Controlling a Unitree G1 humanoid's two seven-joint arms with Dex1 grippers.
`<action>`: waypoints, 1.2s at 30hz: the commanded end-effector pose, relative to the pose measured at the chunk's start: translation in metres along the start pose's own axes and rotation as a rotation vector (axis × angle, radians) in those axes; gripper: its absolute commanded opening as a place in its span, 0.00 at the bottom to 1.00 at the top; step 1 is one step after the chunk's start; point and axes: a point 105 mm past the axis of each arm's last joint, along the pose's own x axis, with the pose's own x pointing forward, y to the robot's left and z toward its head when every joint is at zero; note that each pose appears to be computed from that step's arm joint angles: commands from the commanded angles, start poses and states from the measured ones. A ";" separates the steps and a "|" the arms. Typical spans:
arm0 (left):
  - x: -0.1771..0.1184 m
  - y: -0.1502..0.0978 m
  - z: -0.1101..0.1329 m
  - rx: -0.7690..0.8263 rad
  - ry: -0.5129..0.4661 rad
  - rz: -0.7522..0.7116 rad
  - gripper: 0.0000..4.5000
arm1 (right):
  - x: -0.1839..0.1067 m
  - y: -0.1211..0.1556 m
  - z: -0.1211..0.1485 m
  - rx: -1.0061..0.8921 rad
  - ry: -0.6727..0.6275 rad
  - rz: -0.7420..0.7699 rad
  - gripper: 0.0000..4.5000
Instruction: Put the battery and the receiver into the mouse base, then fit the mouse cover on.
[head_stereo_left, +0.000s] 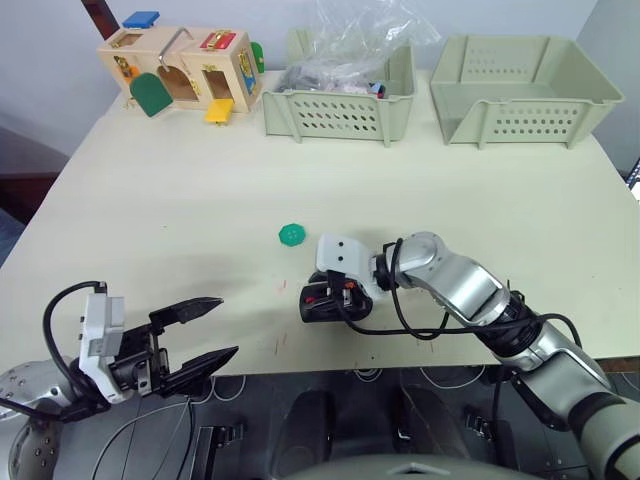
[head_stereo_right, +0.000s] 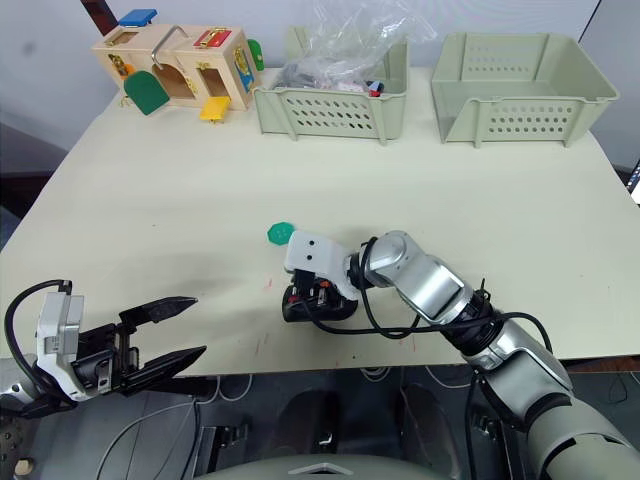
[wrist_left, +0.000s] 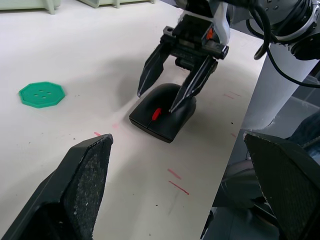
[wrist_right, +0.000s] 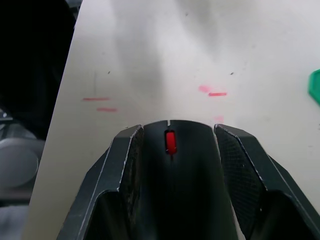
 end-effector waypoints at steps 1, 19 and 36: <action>0.000 -0.003 0.006 0.025 0.003 -0.011 1.00 | 0.003 0.001 0.003 -0.029 -0.003 0.008 0.53; 0.000 -0.003 0.005 0.021 -0.003 -0.006 1.00 | -0.055 -0.005 0.030 0.042 -0.452 -0.106 0.53; 0.005 0.006 0.010 0.016 -0.009 -0.007 1.00 | -0.050 0.004 -0.042 0.241 -0.631 -0.339 0.53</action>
